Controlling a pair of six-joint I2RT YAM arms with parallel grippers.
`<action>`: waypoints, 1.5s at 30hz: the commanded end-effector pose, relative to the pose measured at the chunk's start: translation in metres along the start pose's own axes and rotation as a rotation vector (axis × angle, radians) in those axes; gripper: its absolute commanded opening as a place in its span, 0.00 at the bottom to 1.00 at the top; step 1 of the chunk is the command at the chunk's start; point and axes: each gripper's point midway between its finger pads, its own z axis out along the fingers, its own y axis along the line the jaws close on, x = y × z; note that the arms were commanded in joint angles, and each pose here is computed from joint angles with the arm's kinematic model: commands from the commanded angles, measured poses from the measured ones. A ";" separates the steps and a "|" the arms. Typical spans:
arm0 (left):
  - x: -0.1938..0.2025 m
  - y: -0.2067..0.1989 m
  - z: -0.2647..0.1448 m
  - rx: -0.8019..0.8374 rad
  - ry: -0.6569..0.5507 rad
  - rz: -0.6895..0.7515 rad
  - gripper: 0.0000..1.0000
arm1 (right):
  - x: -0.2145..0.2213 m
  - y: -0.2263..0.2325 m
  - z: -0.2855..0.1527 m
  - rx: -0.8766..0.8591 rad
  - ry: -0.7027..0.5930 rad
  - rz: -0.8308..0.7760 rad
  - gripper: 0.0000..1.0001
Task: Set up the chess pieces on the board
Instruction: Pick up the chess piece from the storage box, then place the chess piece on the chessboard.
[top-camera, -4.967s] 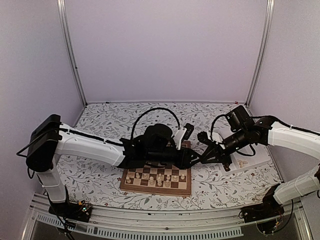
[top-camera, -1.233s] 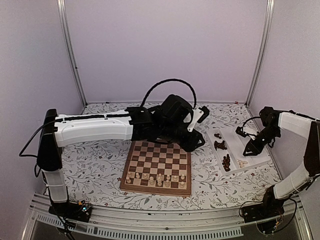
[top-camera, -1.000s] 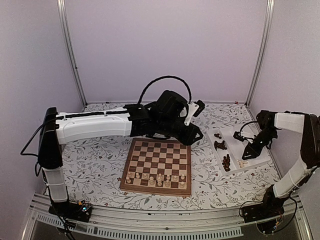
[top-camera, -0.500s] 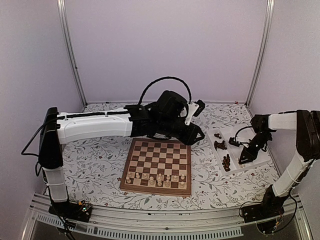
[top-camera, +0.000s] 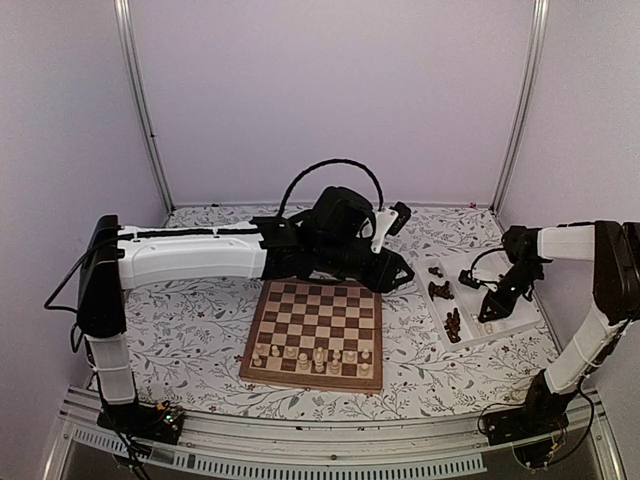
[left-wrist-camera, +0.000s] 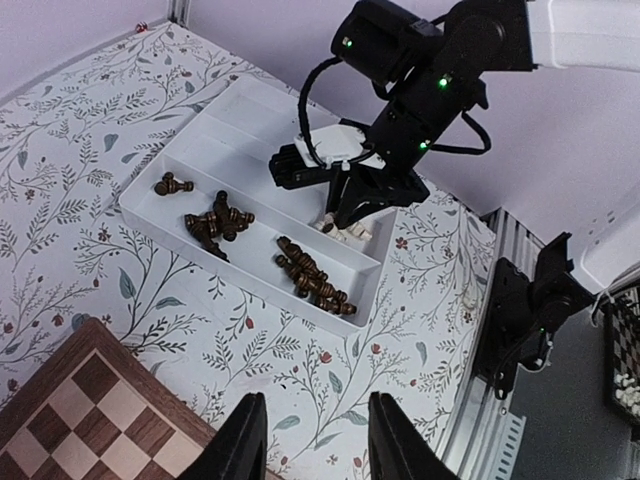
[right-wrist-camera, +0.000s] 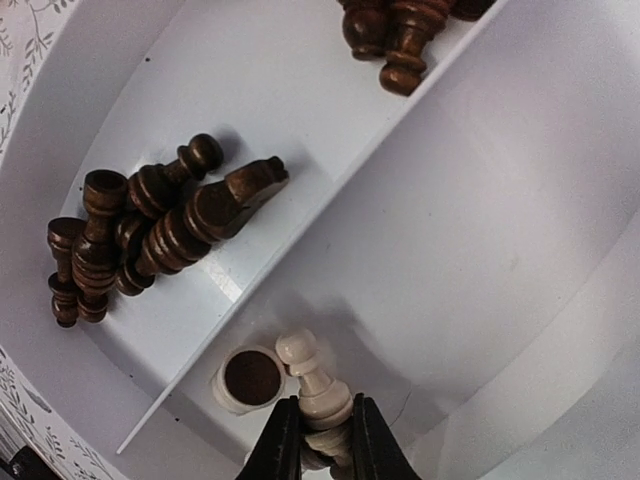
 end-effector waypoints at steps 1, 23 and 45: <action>-0.009 -0.004 0.002 0.049 -0.056 -0.026 0.36 | -0.014 0.001 -0.032 0.054 -0.082 0.001 0.06; -0.019 -0.032 0.082 0.195 -0.185 -0.134 0.38 | -0.033 0.019 -0.075 0.018 -0.388 0.035 0.04; 0.010 -0.042 0.170 0.367 -0.116 -0.313 0.40 | -0.042 0.059 -0.100 0.023 -0.508 -0.198 0.09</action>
